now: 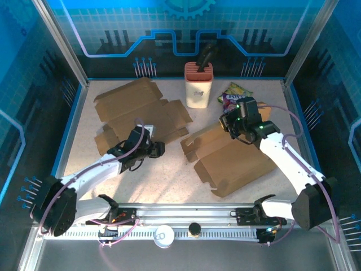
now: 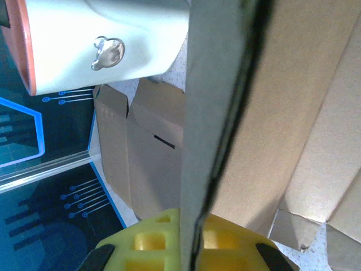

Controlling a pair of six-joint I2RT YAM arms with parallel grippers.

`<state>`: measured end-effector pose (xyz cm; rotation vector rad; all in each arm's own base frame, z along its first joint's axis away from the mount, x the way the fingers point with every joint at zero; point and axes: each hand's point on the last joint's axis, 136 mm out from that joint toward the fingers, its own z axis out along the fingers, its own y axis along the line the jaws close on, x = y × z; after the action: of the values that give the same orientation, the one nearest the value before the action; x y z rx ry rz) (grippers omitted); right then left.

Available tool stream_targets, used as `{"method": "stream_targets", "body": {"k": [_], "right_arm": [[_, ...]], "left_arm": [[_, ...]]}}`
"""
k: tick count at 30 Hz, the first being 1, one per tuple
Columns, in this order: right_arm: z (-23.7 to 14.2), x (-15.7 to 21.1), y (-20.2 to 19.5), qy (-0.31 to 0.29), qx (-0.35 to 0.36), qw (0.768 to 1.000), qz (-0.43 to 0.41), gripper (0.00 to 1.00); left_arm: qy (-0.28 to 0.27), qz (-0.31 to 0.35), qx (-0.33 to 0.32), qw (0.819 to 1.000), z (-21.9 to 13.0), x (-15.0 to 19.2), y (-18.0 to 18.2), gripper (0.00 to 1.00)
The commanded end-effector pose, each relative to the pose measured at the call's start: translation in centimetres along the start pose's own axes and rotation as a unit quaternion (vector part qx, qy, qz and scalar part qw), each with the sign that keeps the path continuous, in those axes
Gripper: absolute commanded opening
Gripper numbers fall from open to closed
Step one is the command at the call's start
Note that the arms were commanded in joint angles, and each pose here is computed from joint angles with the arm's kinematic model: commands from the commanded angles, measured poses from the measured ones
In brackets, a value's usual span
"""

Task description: Fold the paper box

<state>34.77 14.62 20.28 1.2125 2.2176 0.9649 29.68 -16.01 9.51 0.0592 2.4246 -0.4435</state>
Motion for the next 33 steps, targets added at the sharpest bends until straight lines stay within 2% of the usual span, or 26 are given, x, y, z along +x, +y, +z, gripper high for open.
{"method": "stream_targets", "body": {"k": [1, 7, 12, 22, 33], "right_arm": [[1.9, -0.7, -1.0, 0.005, 0.0, 1.0, 0.004, 0.0], [3.8, -0.5, -3.0, 0.026, 0.006, 1.0, 0.014, 0.0], [3.9, -0.8, -3.4, 0.028, 0.006, 0.999, 0.02, 0.0], [2.5, -0.9, -1.7, 0.029, -0.024, 0.999, 0.016, 0.0], [1.4, -0.7, 0.6, 0.037, -0.064, 0.997, 0.015, 0.0]], "left_arm": [[-0.026, 0.051, 0.028, 0.998, 0.8, -2.0, -2.1, 0.59], [-0.021, 0.085, 0.03, 0.996, 2.9, -1.4, -2.3, 0.58], [-0.022, 0.128, 0.049, 0.99, 3.9, -0.8, -3.4, 0.55], [-0.043, 0.223, 0.121, 0.966, 3.8, 1.5, -8.2, 0.58], [-0.061, 0.271, 0.153, 0.949, 3.2, 2.4, -11.2, 0.61]]}}
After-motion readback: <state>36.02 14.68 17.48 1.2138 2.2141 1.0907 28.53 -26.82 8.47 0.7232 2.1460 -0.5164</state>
